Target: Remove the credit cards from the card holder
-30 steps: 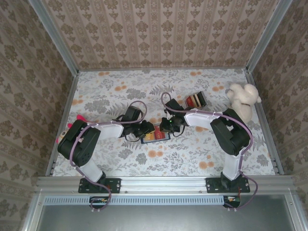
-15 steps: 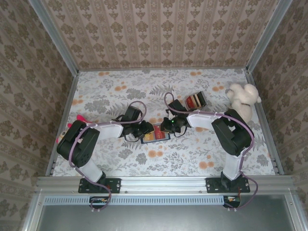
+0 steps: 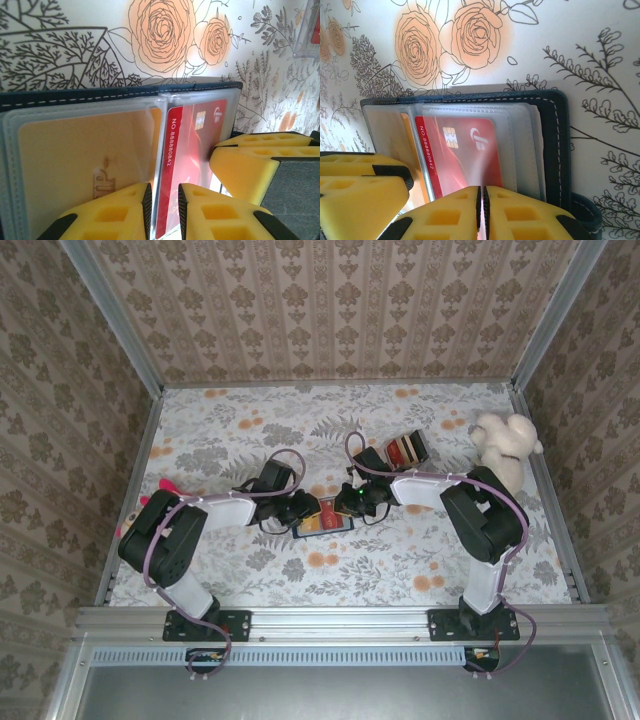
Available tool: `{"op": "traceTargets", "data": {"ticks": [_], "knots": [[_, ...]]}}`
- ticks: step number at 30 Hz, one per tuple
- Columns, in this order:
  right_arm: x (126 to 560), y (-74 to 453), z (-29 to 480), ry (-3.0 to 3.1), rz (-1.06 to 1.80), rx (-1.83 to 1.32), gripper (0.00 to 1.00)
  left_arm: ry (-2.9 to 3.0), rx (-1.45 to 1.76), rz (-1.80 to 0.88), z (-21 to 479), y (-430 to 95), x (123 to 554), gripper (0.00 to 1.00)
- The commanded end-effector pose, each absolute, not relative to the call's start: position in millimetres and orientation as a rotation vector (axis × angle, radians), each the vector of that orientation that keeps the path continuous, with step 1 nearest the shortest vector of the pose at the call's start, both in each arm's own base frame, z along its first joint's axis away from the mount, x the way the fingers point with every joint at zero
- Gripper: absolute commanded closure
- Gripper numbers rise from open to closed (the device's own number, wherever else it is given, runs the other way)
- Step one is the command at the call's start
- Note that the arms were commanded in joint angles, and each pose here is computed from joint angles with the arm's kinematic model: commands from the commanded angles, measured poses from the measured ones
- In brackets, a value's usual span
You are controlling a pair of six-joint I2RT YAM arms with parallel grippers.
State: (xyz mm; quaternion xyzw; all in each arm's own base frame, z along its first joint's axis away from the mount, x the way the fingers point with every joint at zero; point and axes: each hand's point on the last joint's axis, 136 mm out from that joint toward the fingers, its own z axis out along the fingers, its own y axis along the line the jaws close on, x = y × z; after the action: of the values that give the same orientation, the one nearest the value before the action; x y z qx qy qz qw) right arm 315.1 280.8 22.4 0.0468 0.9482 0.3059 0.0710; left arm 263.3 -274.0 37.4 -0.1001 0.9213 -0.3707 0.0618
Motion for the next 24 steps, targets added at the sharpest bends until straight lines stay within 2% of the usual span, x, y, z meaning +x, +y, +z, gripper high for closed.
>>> {"op": "traceTargets", "data": {"ticks": [1, 14, 17, 24], "knots": [[291, 251, -22, 3.001, 0.735, 0.256, 0.86, 2.746, -0.228, -1.135, 54, -282, 269, 0.76], [288, 248, -25, 3.012, 0.719, 0.267, 0.86, 2.808, -0.266, -1.115, 34, -286, 264, 0.75], [288, 248, -26, 3.014, 0.713, 0.271, 0.86, 2.832, -0.267, -1.101, 30, -288, 261, 0.72], [287, 245, -29, 3.023, 0.693, 0.276, 0.86, 2.907, -0.293, -0.937, 16, -272, 254, 0.69]]}}
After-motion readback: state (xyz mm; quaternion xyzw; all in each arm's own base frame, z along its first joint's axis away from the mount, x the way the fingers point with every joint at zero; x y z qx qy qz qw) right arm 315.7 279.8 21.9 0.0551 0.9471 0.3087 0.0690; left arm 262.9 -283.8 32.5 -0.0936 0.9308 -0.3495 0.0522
